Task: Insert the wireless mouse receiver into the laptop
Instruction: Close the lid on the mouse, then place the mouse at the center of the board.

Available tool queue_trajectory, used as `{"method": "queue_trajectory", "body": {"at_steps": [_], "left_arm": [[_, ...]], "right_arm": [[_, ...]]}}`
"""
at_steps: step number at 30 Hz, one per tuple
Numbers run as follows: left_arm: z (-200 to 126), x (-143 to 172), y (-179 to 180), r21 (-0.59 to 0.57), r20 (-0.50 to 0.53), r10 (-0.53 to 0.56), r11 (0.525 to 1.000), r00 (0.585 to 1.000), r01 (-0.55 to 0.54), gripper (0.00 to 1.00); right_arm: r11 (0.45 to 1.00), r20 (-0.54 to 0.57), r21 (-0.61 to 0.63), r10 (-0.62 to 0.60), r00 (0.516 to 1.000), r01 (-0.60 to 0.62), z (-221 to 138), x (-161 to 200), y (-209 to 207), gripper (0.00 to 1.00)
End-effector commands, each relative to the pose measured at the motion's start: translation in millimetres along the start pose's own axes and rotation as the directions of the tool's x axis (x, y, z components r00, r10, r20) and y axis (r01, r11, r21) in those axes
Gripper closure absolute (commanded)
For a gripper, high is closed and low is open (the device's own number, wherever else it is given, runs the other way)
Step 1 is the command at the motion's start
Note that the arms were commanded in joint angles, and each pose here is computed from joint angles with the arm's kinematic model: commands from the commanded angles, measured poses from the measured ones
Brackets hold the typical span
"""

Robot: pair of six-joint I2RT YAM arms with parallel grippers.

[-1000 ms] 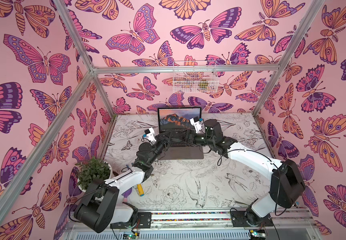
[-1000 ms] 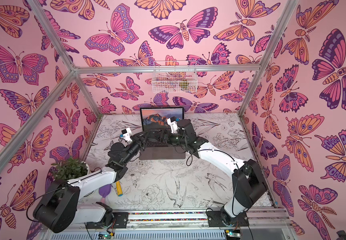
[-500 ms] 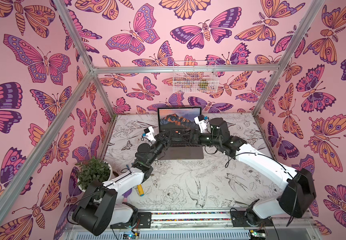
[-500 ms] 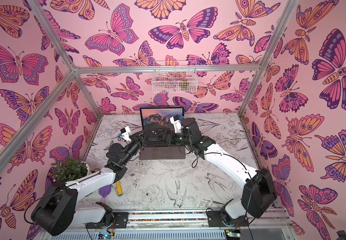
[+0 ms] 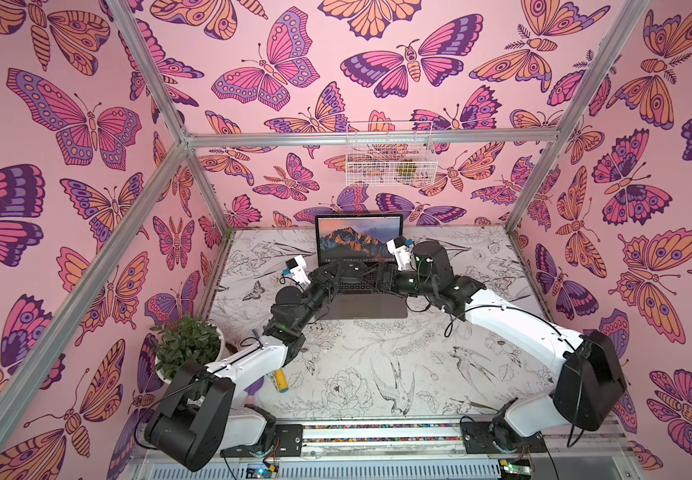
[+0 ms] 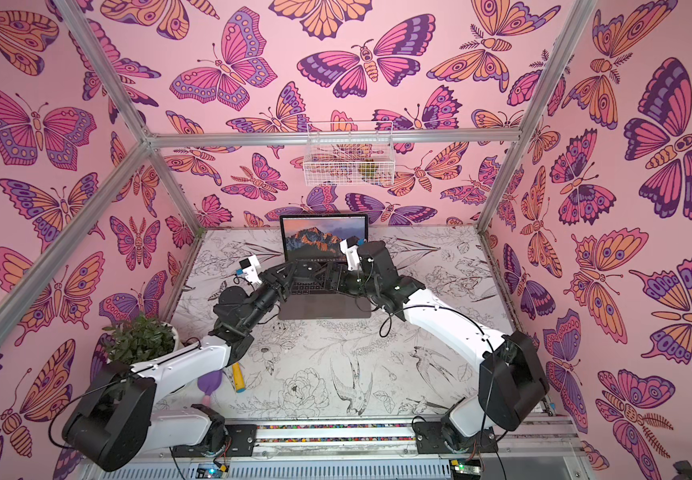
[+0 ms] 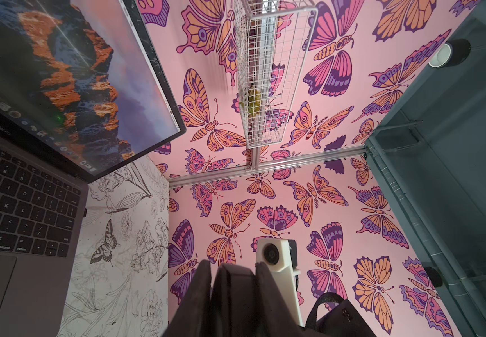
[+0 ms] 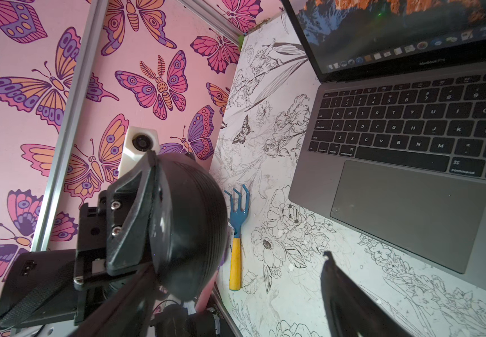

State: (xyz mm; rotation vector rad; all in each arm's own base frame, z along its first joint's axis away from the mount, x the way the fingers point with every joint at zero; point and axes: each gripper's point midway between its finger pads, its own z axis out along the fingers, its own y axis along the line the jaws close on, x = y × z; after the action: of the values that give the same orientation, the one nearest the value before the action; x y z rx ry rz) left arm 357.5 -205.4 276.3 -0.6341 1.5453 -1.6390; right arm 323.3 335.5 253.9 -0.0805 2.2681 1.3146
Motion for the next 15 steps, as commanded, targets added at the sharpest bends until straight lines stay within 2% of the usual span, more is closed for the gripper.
{"method": "queue_trajectory", "body": {"at_steps": [1,3,5,9,11,15], "left_arm": [[-6.9,4.3,-37.5,0.099,-0.016,0.074,0.992,0.997,-0.072,1.0],[-8.3,4.3,-23.8,0.03,-0.013,0.124,0.992,0.992,-0.124,1.0],[-11.0,5.9,-6.3,-0.058,-0.018,0.184,0.981,0.983,-0.184,1.0],[-23.3,17.1,27.2,-0.24,-0.085,0.324,0.911,0.942,-0.335,1.0],[-31.0,25.9,41.0,-0.316,-0.146,0.408,0.844,0.901,-0.433,1.0],[-54.3,47.2,80.1,-0.465,-0.339,0.505,0.643,0.794,-0.608,1.0]], "right_arm": [[1.0,0.032,-0.01,0.004,0.999,-0.004,-8.1,-7.3,2.5,0.11],[1.0,0.056,-0.031,-0.002,0.998,0.004,-18.0,-14.5,7.2,0.09],[1.0,0.094,-0.025,0.01,0.995,-0.008,-30.2,-23.5,3.9,0.01],[0.996,0.225,0.054,0.064,0.972,-0.078,-57.4,-41.2,-31.1,0.01],[0.986,0.29,0.104,0.093,0.953,-0.128,-71.2,-48.6,-55.7,0.01],[0.945,0.345,0.236,0.135,0.929,-0.225,-98.5,-57.2,-108.7,0.01]]}}
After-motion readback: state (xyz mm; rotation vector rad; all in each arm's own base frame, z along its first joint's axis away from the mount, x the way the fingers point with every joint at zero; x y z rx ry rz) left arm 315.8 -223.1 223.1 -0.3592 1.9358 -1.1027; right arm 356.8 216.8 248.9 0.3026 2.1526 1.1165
